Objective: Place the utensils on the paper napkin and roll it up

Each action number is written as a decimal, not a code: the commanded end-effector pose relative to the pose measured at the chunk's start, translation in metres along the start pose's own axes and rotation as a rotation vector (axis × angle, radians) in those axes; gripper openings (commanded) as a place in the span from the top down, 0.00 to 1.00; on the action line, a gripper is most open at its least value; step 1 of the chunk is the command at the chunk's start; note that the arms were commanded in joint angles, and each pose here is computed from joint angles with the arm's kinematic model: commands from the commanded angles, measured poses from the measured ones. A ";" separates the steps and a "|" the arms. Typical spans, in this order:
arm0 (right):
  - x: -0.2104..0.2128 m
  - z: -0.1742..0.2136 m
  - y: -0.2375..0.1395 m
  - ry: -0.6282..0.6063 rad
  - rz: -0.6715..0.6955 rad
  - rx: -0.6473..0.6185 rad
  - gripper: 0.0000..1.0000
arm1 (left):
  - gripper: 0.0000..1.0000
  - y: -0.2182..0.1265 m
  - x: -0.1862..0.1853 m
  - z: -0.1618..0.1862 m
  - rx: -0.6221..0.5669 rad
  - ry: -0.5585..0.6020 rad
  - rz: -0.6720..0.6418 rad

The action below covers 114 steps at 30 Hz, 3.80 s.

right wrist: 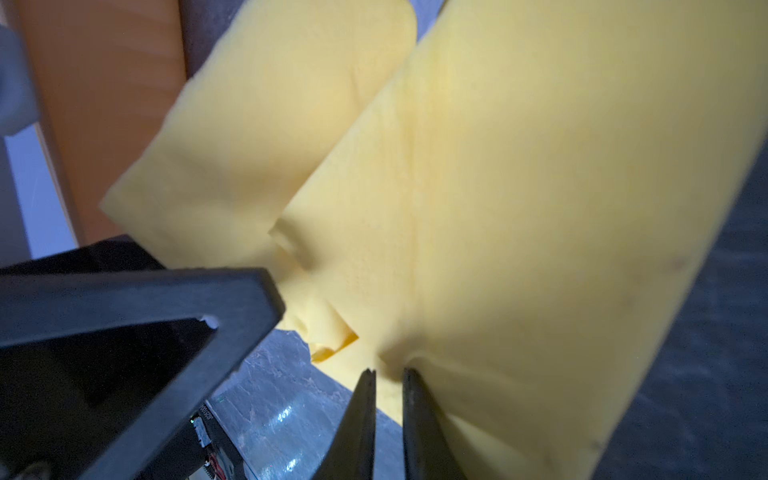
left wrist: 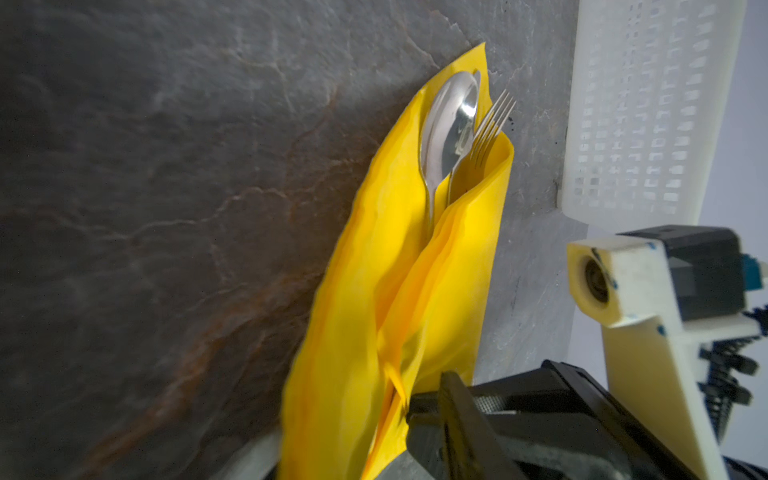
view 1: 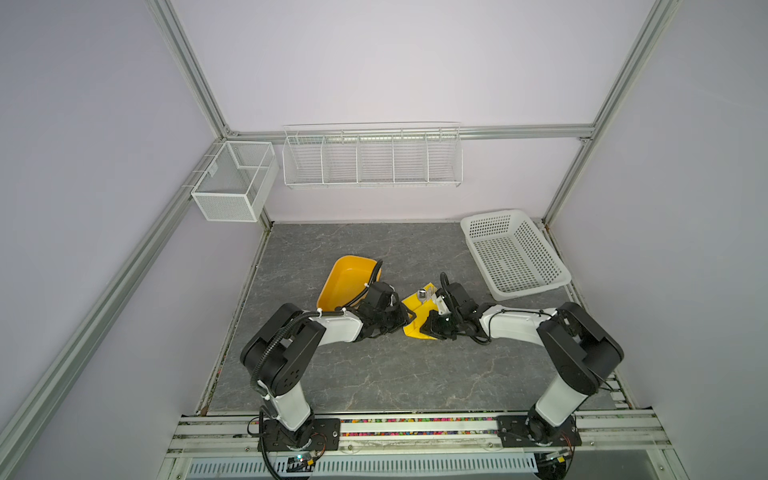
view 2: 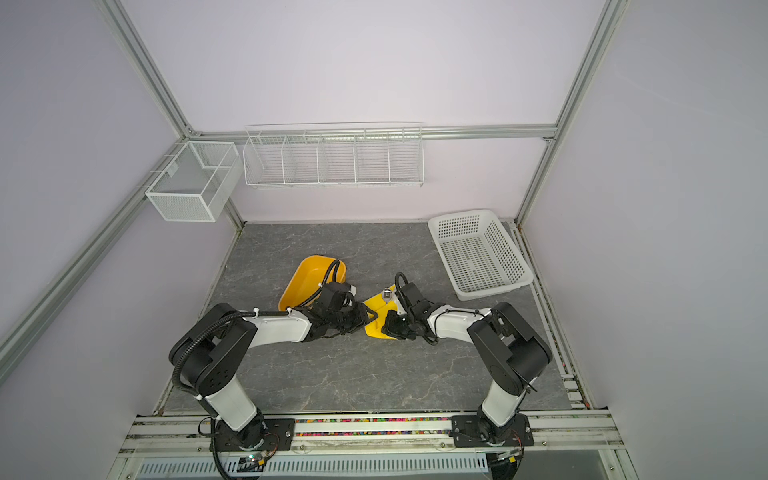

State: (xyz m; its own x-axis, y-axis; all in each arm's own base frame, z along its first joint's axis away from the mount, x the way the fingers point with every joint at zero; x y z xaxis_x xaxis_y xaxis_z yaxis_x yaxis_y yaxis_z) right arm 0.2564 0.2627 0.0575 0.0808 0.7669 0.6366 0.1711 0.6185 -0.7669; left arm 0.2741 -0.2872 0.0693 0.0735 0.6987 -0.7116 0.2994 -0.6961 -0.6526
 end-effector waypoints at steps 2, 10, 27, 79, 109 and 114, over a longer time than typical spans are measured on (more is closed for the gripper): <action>0.000 0.002 -0.005 0.005 -0.004 -0.017 0.83 | 0.62 0.007 0.000 -0.006 -0.005 0.027 -0.036; 0.002 0.002 -0.005 0.001 -0.015 -0.014 0.83 | 0.69 0.010 -0.001 -0.009 -0.005 0.035 -0.052; 0.019 -0.002 -0.027 -0.024 -0.067 -0.056 0.74 | 0.87 0.017 0.005 -0.006 0.025 0.034 -0.091; -0.005 -0.002 -0.008 -0.022 0.062 -0.019 0.85 | 0.99 -0.004 -0.068 -0.016 0.139 0.129 -0.131; -0.008 -0.002 -0.010 0.033 -0.029 -0.058 0.85 | 0.98 0.023 -0.066 -0.006 0.201 0.051 -0.147; -0.005 -0.003 -0.019 0.030 -0.060 -0.078 0.83 | 0.98 0.030 -0.067 -0.007 0.193 0.041 -0.149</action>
State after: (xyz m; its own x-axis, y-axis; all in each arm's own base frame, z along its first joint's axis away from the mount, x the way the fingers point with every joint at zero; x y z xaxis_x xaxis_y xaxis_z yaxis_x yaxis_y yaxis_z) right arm 0.2553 0.2492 0.0594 0.0952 0.7470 0.6580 0.2259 0.6276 -0.7451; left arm 0.2789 -0.3439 0.0949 0.0887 0.8118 -0.5772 0.1079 -0.5839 -0.8046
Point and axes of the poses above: each gripper's point midway between its finger pads, its own y axis out along the fingers, its own x axis along the line the jaws close on, z = x × y, the point moved 4 cm from there along -y, back along the fingers, and after that the axes turned 5 degrees about y, right-handed, at the moved point
